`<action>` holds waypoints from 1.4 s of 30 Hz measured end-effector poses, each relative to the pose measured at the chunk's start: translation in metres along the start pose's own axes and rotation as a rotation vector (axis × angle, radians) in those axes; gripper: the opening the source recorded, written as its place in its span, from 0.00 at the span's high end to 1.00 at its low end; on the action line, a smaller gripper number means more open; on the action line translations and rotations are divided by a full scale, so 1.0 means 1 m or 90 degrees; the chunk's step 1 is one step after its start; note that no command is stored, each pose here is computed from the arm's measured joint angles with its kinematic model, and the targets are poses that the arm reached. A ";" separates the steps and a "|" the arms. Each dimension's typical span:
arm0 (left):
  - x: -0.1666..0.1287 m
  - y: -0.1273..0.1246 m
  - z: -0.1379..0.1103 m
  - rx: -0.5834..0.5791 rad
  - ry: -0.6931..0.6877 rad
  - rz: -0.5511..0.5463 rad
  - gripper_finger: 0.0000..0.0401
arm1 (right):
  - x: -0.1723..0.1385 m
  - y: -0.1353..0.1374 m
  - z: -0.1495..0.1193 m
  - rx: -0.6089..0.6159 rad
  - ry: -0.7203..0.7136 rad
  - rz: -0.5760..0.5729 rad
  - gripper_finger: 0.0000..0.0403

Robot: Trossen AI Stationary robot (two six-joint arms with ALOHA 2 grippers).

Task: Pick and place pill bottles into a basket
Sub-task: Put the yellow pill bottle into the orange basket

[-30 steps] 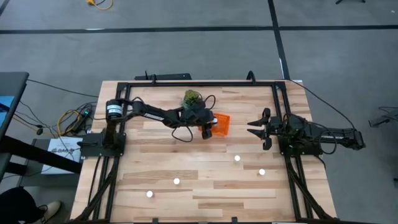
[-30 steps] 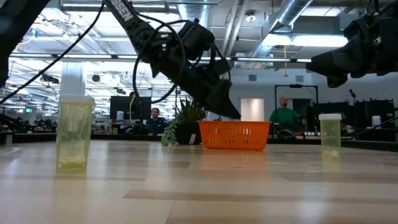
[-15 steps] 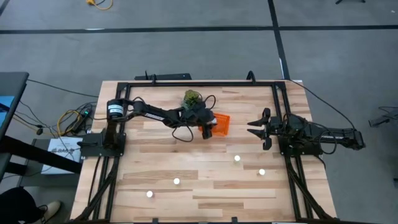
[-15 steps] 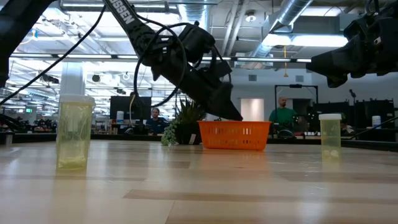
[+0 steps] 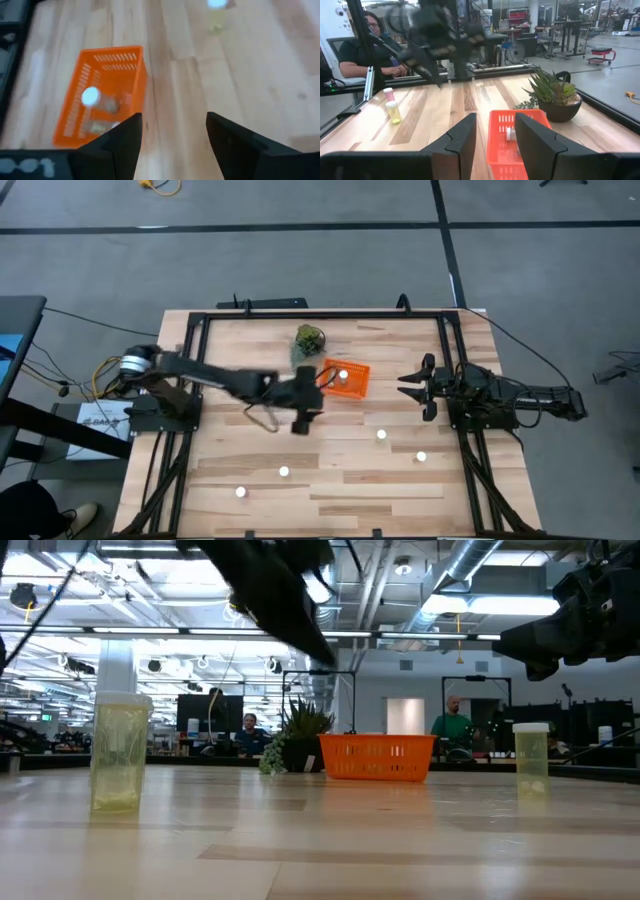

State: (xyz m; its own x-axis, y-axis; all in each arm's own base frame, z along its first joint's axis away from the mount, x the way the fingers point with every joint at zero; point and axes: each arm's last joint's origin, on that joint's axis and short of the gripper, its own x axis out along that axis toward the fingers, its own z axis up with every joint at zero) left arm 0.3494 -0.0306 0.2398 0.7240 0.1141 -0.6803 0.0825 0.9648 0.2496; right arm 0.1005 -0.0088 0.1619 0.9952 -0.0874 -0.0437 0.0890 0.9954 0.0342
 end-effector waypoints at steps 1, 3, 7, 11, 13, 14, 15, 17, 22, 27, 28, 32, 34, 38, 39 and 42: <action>-0.013 -0.010 0.003 -0.010 -0.003 0.001 0.48 | 0.000 0.000 0.000 0.000 0.000 0.000 0.68; -0.035 -0.029 0.005 -0.042 -0.014 -0.009 0.50 | 0.000 0.000 0.000 0.000 0.000 0.000 0.68; -0.072 -0.068 -0.002 -0.127 -0.007 -0.055 0.52 | 0.000 0.000 0.000 0.000 0.000 0.000 0.68; -0.091 -0.104 -0.015 -0.197 0.057 -0.107 0.53 | 0.000 0.000 0.000 0.000 0.000 0.000 0.68; -0.096 -0.120 -0.020 -0.221 0.074 -0.123 0.53 | 0.000 0.000 0.000 0.000 0.000 0.000 0.68; -0.098 -0.127 -0.022 -0.230 0.082 -0.124 0.53 | 0.000 0.000 0.000 0.000 0.000 0.000 0.68; -0.099 -0.132 -0.024 -0.237 0.088 -0.126 0.53 | 0.000 0.000 0.000 0.000 0.000 0.000 0.68; -0.102 -0.141 -0.027 -0.240 0.092 -0.123 0.53 | 0.000 0.000 0.000 0.000 0.000 0.000 0.68; -0.093 -0.160 -0.038 -0.213 0.123 -0.090 0.53 | 0.000 0.000 0.000 0.000 0.000 0.000 0.68; -0.061 -0.177 -0.057 -0.147 0.200 -0.057 0.53 | 0.000 0.000 0.000 0.000 0.000 0.000 0.68; -0.057 -0.179 -0.059 -0.135 0.202 -0.050 0.53 | 0.000 0.000 0.000 0.000 0.000 0.000 0.68; -0.046 -0.184 -0.063 -0.099 0.202 -0.026 0.53 | 0.000 0.000 0.000 0.000 0.000 0.000 0.68; -0.042 -0.186 -0.064 -0.087 0.203 -0.026 0.53 | 0.000 0.000 0.000 0.000 0.000 0.000 0.68; -0.038 -0.187 -0.062 -0.074 0.181 -0.032 0.53 | 0.000 0.000 0.000 0.000 0.001 0.000 0.68; -0.037 -0.187 -0.061 -0.073 0.175 -0.034 0.53 | 0.000 0.000 0.000 0.000 0.000 0.000 0.68; -0.036 -0.186 -0.058 -0.071 0.165 -0.036 0.53 | 0.000 0.000 0.000 0.000 0.000 0.000 0.68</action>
State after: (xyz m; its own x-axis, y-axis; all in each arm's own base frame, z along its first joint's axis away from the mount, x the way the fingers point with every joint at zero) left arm 0.2684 -0.2002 0.1774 0.5202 0.1029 -0.8478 0.0308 0.9898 0.1391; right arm 0.1005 -0.0088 0.1618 0.9952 -0.0870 -0.0443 0.0885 0.9955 0.0345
